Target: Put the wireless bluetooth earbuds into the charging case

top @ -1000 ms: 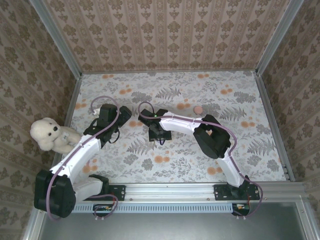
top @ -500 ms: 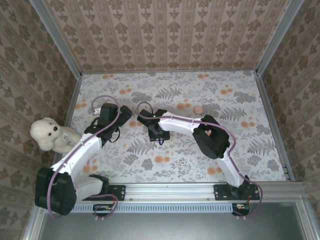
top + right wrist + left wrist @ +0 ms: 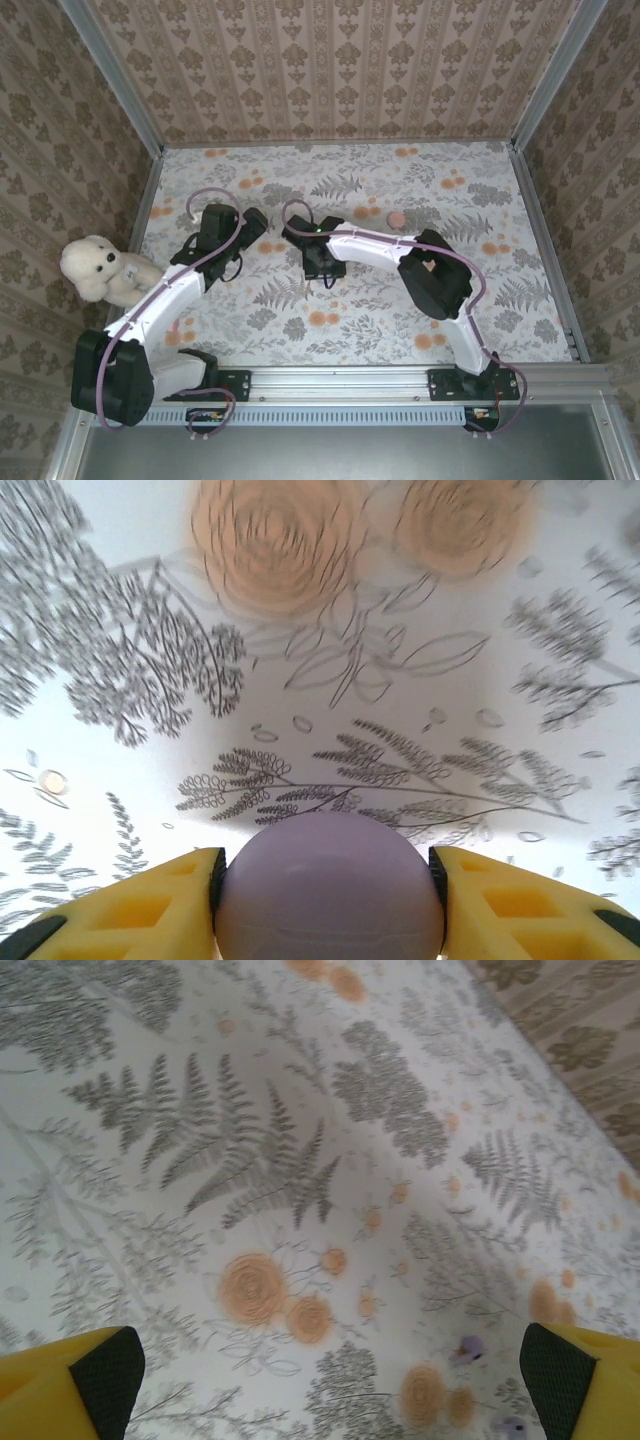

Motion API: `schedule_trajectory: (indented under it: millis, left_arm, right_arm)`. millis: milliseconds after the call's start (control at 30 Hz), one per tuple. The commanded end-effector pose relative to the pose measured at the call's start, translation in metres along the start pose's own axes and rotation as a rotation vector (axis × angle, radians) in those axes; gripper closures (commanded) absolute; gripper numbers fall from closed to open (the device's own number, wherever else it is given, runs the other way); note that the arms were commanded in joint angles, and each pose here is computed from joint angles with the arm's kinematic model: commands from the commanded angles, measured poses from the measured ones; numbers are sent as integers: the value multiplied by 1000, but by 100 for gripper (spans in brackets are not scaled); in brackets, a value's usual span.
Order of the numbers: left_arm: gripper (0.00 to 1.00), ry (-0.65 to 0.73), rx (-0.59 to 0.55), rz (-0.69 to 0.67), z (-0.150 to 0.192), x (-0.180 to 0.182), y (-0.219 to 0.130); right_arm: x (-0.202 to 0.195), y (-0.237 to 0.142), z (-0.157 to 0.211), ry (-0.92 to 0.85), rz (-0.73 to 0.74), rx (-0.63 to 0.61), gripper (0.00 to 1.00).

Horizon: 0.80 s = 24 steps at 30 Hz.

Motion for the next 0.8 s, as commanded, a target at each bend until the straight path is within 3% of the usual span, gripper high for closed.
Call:
schedule_trajectory:
  millis: [0,433,767]
  left_arm:
    - [0,67,3,148,4,-20,3]
    - [0,231,58,536,43,-65,19]
    - [7,223,127,775,77,-101,35]
  right_arm:
    - [-11,-35,-30,95,-105,-92,57]
    - [-68,-94,-122,425,-361,-256,56]
    - [-65,-108,-154,575,-526,-282,56]
Point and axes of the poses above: each hand's point on the last joint's axis, 136 mm out from that joint toward the fingers, its own y axis out along the fingers, its own x axis along the line the jaws close on, z = x × y, the point moved 4 cm from there along -y, back along the fingers, and after that the axes turned 6 degrees about -y, right-handed, at the moved point
